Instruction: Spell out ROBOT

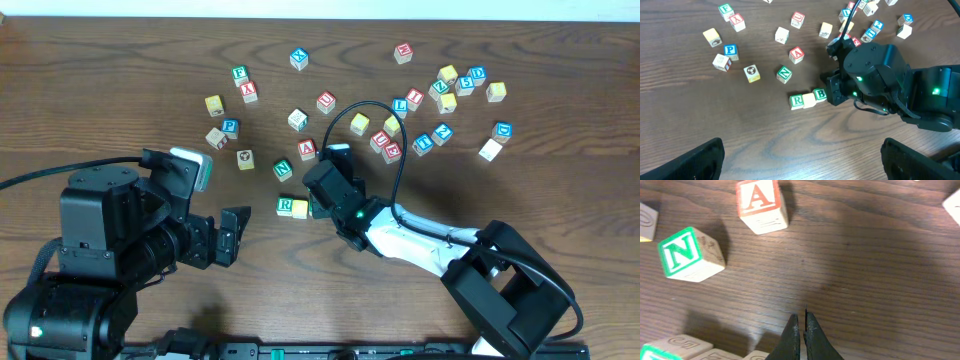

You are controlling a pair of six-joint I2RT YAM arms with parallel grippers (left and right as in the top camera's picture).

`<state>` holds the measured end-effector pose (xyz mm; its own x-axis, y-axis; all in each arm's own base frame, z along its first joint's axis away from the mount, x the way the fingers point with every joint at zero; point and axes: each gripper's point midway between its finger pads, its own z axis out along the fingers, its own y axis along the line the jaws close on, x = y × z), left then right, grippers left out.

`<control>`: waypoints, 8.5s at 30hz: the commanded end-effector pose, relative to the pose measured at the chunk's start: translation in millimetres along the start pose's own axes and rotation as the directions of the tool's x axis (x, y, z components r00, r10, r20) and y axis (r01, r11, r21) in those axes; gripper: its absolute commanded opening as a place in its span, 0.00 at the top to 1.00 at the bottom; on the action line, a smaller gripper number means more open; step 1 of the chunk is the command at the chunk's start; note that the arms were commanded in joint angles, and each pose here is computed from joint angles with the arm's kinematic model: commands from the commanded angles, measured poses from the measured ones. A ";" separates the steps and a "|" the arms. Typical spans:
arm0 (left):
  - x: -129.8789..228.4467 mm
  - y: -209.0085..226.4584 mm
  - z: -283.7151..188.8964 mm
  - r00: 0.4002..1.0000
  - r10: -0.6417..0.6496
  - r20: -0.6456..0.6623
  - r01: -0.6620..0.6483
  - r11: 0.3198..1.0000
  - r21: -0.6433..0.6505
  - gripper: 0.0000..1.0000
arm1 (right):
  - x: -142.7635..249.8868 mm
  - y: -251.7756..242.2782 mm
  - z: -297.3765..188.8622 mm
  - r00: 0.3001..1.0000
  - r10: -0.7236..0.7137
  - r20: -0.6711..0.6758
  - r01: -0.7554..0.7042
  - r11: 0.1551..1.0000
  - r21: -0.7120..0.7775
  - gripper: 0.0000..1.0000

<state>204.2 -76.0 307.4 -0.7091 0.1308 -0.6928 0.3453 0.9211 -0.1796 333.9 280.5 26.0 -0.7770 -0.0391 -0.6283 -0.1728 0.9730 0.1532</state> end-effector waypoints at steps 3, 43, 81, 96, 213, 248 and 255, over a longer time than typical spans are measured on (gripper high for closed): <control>-0.3 -1.1 -1.3 1.000 0.002 0.003 -0.002 1.000 0.008 0.02 | 4.2 2.6 2.8 1.000 0.008 -0.025 -0.009 0.999 -0.032 0.99; -0.3 -1.1 -1.3 1.000 0.002 0.003 -0.002 1.000 0.008 0.02 | 17.3 9.4 1.7 0.996 -0.001 -0.090 -0.006 0.997 -0.079 0.99; -0.3 -1.1 -1.3 1.000 0.002 0.003 -0.002 1.000 0.008 0.02 | 42.6 -5.9 -0.9 0.977 0.054 -0.207 -0.060 0.998 -0.022 0.99; -0.3 -1.1 -1.3 1.000 0.002 0.003 -0.002 1.000 0.008 0.02 | 39.9 3.3 -0.9 0.976 0.066 -0.205 -0.081 0.995 -0.065 0.99; -0.3 -1.1 -1.3 1.000 0.002 0.003 -0.002 1.000 0.008 0.02 | -120.0 -89.8 -56.7 0.985 0.147 -0.095 -0.115 0.951 0.286 0.78; -0.3 -1.1 -1.3 1.000 0.002 0.003 -0.002 1.000 0.008 0.02 | -130.4 -148.2 40.4 0.752 0.658 -0.042 -0.624 0.731 0.274 0.27; -0.3 -1.1 -1.3 1.000 0.002 0.003 -0.002 1.000 0.008 0.02 | -127.9 -151.3 39.8 0.765 0.644 -0.019 -0.608 0.732 0.307 0.29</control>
<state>204.2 -76.0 307.4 -0.7091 0.1308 -0.6929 0.3456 0.9210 -0.1799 479.0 154.2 45.4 -0.7503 0.5736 -0.3287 0.5068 0.8183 0.2712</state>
